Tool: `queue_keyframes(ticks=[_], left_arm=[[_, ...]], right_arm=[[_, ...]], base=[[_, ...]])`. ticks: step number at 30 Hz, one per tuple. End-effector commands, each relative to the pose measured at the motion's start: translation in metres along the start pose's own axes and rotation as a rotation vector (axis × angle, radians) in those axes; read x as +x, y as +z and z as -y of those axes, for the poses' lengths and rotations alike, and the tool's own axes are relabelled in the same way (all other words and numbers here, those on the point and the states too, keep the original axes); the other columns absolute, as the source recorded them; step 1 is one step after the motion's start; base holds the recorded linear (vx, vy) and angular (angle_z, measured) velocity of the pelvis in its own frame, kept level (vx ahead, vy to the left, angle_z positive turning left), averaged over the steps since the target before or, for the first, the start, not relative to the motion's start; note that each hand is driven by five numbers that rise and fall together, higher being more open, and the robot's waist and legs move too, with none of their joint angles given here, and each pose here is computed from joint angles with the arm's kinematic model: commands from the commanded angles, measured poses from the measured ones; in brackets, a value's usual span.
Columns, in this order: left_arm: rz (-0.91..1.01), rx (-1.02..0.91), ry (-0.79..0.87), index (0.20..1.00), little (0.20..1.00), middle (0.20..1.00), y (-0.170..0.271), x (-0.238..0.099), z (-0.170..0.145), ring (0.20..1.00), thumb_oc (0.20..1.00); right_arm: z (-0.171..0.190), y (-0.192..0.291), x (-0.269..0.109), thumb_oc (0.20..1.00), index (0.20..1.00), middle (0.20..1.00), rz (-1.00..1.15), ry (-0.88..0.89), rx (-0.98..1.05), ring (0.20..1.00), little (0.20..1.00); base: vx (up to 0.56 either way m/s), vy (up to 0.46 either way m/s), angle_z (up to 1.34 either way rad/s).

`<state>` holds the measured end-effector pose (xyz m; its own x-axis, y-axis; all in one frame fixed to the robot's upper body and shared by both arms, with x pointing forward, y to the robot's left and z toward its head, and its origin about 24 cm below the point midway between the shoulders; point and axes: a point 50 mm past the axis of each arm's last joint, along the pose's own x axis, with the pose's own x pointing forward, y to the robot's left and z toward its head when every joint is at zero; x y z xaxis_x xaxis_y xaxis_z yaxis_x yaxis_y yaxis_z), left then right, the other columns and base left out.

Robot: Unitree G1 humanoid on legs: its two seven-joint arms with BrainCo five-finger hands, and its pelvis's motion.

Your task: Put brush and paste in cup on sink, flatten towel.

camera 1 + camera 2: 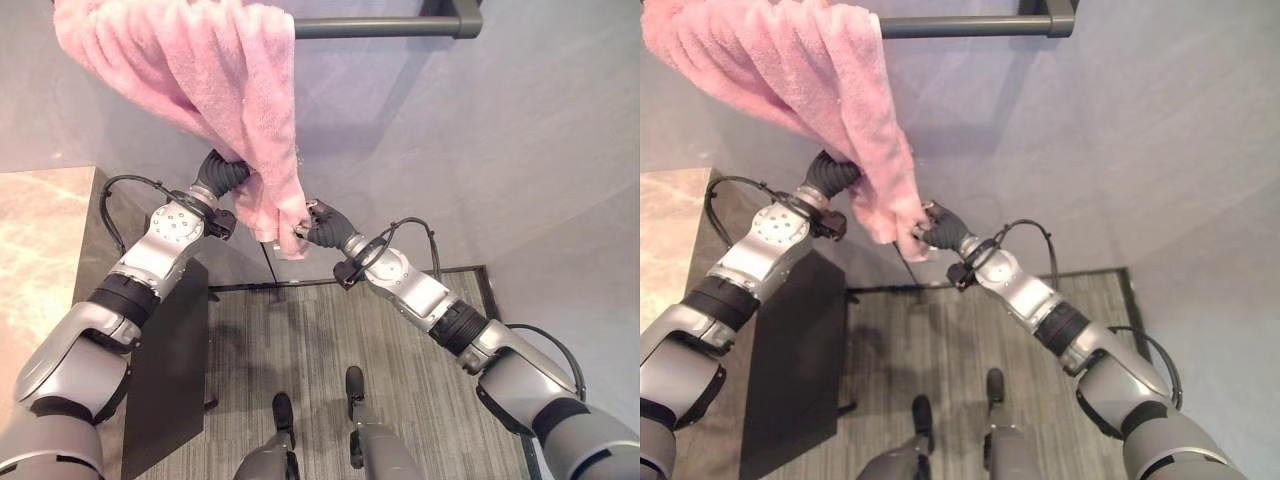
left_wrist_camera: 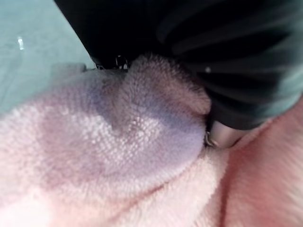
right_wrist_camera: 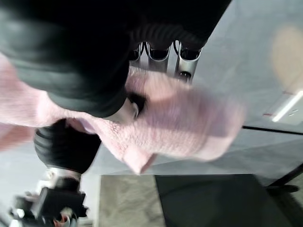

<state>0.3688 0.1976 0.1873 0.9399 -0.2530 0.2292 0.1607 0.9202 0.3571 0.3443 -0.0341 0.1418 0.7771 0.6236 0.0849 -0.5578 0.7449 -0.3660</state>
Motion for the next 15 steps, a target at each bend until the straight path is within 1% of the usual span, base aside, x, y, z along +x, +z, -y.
queue_keyframes(ticks=[1, 3, 9, 13, 15], left_arm=[[0.149, 0.065, 0.101, 0.200, 0.200, 0.200, 0.034, -0.003, -0.037, 0.200, 0.200], [0.144, 0.065, 0.107, 0.200, 0.200, 0.200, 0.032, -0.007, -0.039, 0.200, 0.200], [0.091, 0.100, 0.149, 0.200, 0.200, 0.200, 0.014, -0.035, -0.057, 0.200, 0.200], [0.056, 0.103, 0.147, 0.200, 0.200, 0.200, 0.005, -0.048, -0.060, 0.200, 0.200], [-0.008, 0.097, 0.135, 0.200, 0.200, 0.200, -0.012, -0.059, -0.058, 0.200, 0.200]], right_arm=[[0.012, 0.031, 0.003, 0.200, 0.200, 0.200, 0.150, -0.034, 0.032, 0.200, 0.200], [0.012, 0.030, 0.003, 0.200, 0.200, 0.200, 0.149, -0.038, 0.034, 0.200, 0.200], [0.026, 0.030, -0.003, 0.200, 0.200, 0.200, 0.159, -0.087, 0.029, 0.200, 0.200], [0.028, 0.027, -0.005, 0.200, 0.200, 0.200, 0.159, -0.107, 0.050, 0.200, 0.200], [0.025, 0.017, -0.008, 0.200, 0.200, 0.200, 0.134, -0.116, 0.088, 0.200, 0.200]], base=[[0.00, 0.000, 0.00], [0.00, -0.005, 0.04], [-0.01, -0.007, 0.08], [-0.01, -0.002, 0.03], [-0.03, -0.003, 0.13]])
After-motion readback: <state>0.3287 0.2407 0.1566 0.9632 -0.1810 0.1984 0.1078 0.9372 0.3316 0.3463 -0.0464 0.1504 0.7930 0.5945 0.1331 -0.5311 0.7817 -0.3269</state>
